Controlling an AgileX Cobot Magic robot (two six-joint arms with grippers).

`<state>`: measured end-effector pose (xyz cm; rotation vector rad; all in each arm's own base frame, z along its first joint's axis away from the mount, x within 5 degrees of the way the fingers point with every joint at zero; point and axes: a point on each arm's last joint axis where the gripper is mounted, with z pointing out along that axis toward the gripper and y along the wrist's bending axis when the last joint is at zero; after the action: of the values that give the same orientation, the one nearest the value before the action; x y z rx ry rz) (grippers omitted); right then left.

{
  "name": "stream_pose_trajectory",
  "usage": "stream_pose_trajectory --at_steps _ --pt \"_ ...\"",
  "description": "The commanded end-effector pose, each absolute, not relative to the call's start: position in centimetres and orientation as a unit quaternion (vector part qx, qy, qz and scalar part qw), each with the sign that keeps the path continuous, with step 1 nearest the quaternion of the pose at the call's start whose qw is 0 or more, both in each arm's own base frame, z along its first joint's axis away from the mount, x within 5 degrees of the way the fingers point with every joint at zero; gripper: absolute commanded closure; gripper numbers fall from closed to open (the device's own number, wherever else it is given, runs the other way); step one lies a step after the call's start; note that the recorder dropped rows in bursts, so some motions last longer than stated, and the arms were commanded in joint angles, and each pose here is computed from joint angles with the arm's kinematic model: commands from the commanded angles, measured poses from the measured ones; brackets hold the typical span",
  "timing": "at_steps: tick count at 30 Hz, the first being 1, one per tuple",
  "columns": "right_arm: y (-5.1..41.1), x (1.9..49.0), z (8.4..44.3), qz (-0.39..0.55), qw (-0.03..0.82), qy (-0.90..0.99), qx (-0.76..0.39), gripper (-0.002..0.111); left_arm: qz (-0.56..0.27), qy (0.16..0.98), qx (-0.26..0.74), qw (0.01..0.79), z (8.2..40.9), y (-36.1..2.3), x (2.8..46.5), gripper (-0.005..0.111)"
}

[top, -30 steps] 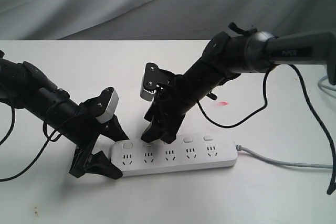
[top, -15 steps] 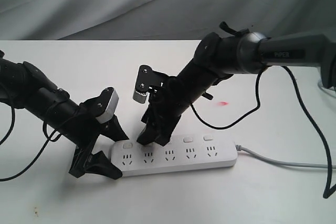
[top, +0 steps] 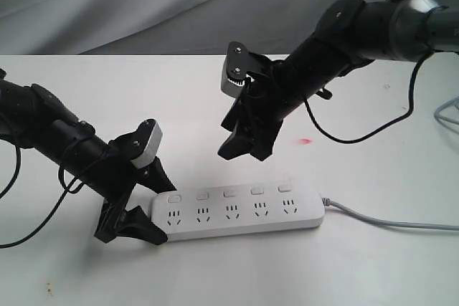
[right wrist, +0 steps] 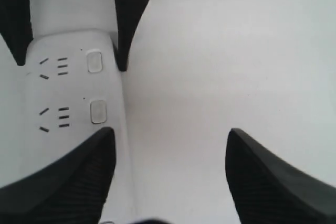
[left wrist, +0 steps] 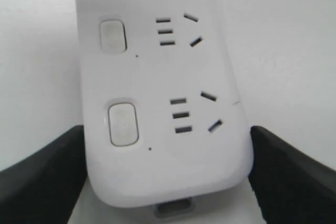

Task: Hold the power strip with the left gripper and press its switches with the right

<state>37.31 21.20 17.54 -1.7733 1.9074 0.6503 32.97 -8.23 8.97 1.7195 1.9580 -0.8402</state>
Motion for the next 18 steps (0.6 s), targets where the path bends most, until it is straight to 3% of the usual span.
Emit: stream_pose_trajectory --at_steps 1,18 --pt "21.3 36.4 16.1 0.244 0.225 0.691 -0.642 0.051 -0.292 0.701 0.619 0.202 8.9 -8.3 33.1 0.107" --pt "21.1 35.9 12.7 0.239 0.211 0.708 -0.63 0.051 -0.292 0.701 0.619 0.202 8.9 -8.3 33.1 0.107"
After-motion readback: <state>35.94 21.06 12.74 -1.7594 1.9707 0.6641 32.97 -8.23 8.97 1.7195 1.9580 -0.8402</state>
